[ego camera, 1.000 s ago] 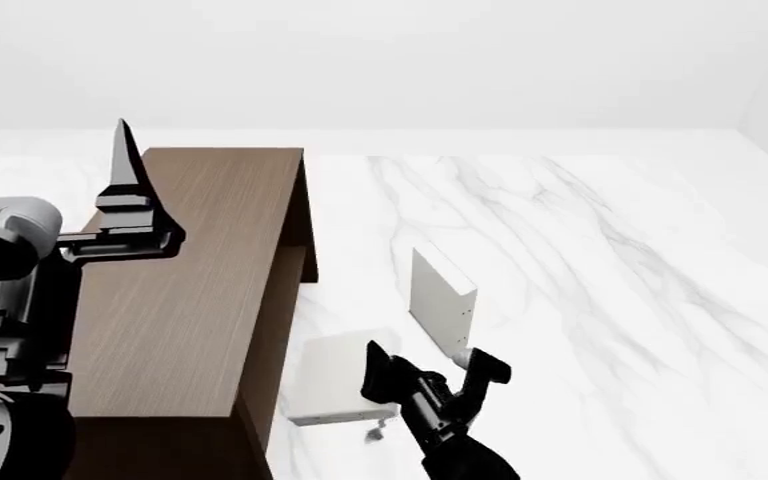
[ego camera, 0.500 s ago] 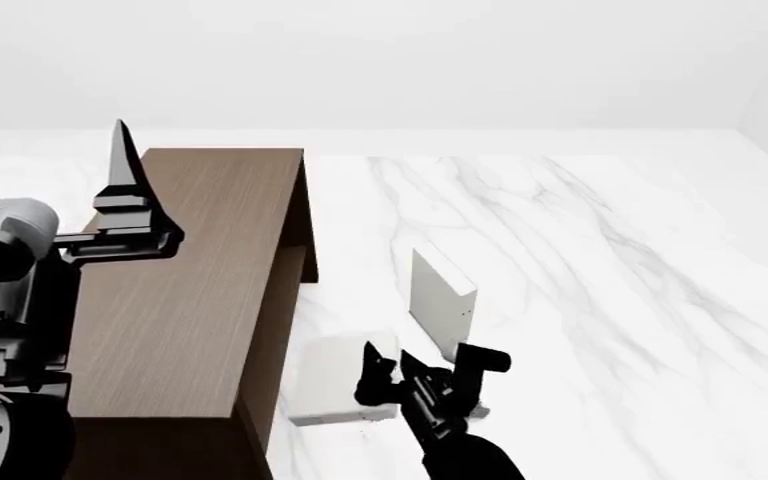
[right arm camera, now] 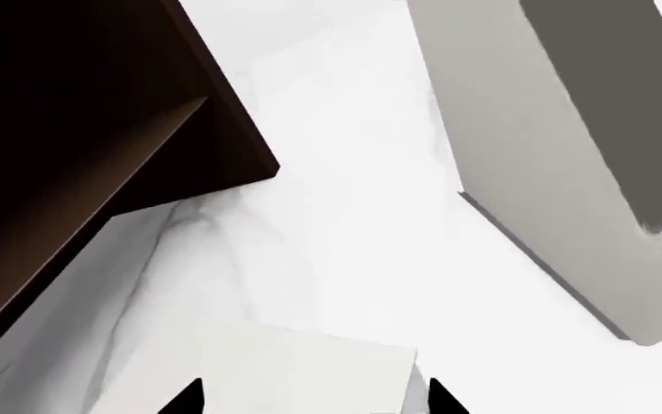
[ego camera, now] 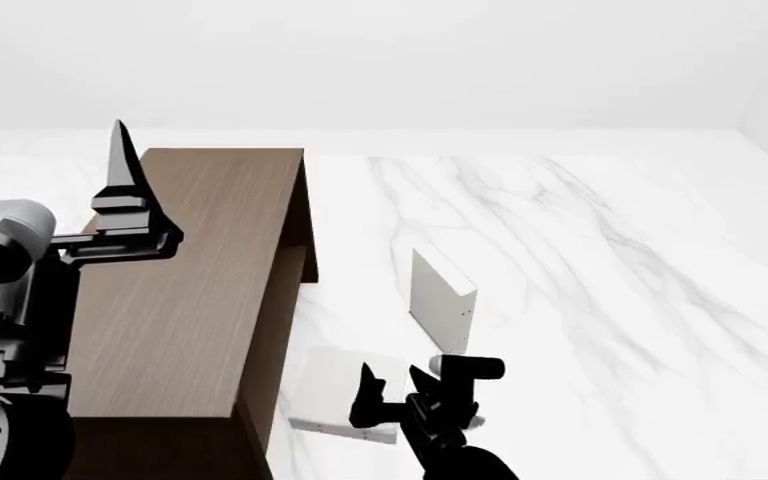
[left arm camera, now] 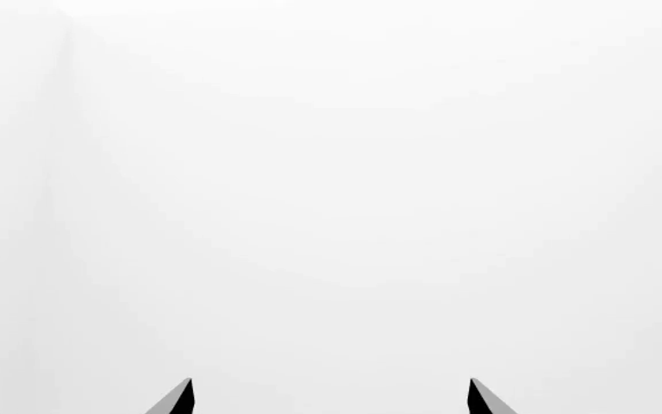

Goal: Pick up the book on the right and place it under the cabinet shelf.

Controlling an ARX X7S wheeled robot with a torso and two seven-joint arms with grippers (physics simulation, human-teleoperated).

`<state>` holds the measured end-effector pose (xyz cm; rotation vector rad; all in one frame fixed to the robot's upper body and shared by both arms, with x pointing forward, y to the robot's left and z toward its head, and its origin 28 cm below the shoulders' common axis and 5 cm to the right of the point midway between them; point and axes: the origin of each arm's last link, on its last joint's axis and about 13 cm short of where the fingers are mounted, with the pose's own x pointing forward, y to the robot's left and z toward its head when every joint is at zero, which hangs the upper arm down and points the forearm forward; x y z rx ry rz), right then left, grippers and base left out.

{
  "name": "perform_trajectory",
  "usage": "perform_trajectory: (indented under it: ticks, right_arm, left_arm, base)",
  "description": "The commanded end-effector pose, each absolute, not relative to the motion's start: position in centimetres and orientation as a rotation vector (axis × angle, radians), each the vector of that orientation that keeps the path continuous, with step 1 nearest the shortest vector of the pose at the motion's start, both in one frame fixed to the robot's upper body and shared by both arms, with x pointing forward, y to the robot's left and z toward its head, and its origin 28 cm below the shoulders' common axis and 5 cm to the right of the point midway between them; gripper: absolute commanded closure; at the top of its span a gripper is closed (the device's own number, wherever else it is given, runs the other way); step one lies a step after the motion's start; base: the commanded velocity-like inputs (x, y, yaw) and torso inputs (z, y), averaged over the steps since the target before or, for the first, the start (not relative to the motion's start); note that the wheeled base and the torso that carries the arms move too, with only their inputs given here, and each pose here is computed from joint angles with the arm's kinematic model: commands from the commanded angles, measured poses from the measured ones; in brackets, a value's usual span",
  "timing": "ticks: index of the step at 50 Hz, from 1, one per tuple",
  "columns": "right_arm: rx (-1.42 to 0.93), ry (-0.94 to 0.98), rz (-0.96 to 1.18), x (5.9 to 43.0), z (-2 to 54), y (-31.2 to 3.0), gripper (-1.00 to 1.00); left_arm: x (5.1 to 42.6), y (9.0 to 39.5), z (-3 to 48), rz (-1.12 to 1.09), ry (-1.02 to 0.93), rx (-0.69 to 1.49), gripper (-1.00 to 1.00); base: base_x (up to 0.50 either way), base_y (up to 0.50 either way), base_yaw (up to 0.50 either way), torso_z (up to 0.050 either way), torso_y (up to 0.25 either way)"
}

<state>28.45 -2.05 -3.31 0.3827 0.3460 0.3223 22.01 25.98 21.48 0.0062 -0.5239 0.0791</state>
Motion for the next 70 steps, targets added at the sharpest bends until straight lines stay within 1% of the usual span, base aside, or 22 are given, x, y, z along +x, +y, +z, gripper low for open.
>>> perform_trajectory:
  ticks: [1, 14, 24, 32, 37, 42, 46, 52, 62, 70]
  right_arm:
    - [0.298, 0.330, 0.333, 26.6, -1.9, -2.3, -1.00]
    - [0.219, 0.208, 0.372, 26.0, 1.6, -2.6, -1.00]
    - [0.145, 0.069, 0.428, 24.8, 6.2, -3.0, -1.00]
    - [0.103, -0.049, 0.479, 22.8, 10.8, -3.2, -1.00]
    - [0.089, -0.140, 0.473, 21.6, 14.1, -3.7, -1.00]
    - [0.051, -0.219, 0.462, 20.6, 16.1, -4.1, -1.00]
    - [-0.068, -0.280, 0.394, 20.3, 16.4, -4.7, -1.00]
    - [-0.145, -0.277, 0.305, 20.7, 15.4, -6.0, -1.00]
    - [-0.129, -0.258, 0.250, 20.5, 13.8, -7.4, -1.00]
    - [-0.106, -0.219, 0.199, 20.5, 12.4, -8.2, -1.00]
  left_arm:
    - [22.0, 26.0, 21.5, 0.078, -0.525, 0.005, -1.00]
    - [21.8, 26.1, 21.7, 0.078, -0.532, 0.001, -1.00]
    - [21.9, 26.0, 21.6, 0.076, -0.530, -0.001, -1.00]
    - [21.9, 26.0, 21.6, 0.075, -0.531, -0.003, -1.00]
    - [21.9, 26.0, 21.6, 0.075, -0.529, -0.005, -1.00]
    - [22.0, 25.9, 21.6, 0.073, -0.531, -0.005, -1.00]
    - [22.0, 25.8, 21.6, 0.069, -0.532, -0.004, -1.00]
    - [22.0, 25.8, 21.8, 0.066, -0.534, -0.001, -1.00]
    - [21.8, 25.6, 22.7, 0.050, -0.546, -0.004, -1.00]
    - [21.0, 25.4, 25.4, 0.029, -0.576, -0.008, -1.00]
  base:
    - [0.00, 0.00, 0.00, 0.000, 0.000]
    - [0.00, 0.00, 0.00, 0.000, 0.000]
    - [0.00, 0.00, 0.00, 0.000, 0.000]
    - [0.00, 0.00, 0.00, 0.000, 0.000]
    - [0.00, 0.00, 0.00, 0.000, 0.000]
    - [0.00, 0.00, 0.00, 0.000, 0.000]
    - [0.00, 0.00, 0.00, 0.000, 0.000]
    - [0.00, 0.00, 0.00, 0.000, 0.000]
    - [0.00, 0.00, 0.00, 0.000, 0.000]
    - [0.00, 0.00, 0.00, 0.000, 0.000]
